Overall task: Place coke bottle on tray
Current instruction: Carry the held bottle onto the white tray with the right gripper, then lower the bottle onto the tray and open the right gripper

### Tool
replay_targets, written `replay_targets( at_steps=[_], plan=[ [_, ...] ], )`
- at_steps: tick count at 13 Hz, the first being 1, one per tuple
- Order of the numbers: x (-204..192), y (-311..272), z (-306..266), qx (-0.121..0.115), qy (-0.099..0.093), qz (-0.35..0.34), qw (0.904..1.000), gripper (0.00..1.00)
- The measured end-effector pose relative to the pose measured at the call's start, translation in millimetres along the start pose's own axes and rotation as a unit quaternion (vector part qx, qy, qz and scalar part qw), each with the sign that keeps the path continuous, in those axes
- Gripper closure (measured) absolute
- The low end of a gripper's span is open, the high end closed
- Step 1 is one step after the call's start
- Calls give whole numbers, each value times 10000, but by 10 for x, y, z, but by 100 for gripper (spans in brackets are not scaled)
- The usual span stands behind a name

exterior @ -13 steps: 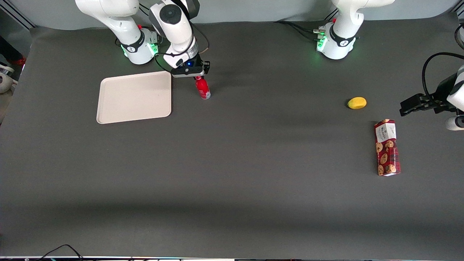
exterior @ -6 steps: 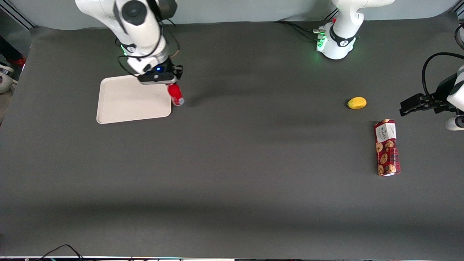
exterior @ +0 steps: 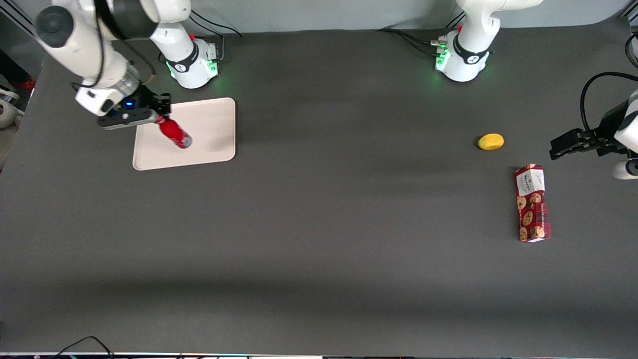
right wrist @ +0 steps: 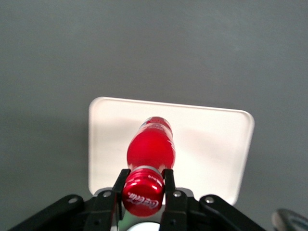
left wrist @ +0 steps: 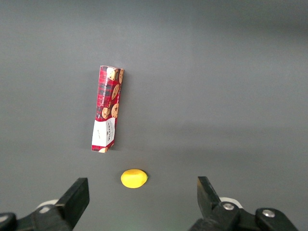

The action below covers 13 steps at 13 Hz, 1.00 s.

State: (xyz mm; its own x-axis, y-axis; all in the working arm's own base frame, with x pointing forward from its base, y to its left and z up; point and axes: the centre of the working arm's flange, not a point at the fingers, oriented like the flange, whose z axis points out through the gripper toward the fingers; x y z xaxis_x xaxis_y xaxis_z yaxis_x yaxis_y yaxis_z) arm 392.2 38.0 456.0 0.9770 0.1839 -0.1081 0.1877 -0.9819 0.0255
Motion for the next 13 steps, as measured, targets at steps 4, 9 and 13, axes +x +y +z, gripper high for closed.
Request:
replay_targets(
  at_steps=[4, 9, 13],
  plan=[
    [-365, 1146, 379, 118, -247, 37, 9996, 67],
    [-561, 1542, 1201, 125, -291, 73, 9995, 67],
    [-566, 1632, 1443, 255, -472, 108, 9985, 67]
  ],
)
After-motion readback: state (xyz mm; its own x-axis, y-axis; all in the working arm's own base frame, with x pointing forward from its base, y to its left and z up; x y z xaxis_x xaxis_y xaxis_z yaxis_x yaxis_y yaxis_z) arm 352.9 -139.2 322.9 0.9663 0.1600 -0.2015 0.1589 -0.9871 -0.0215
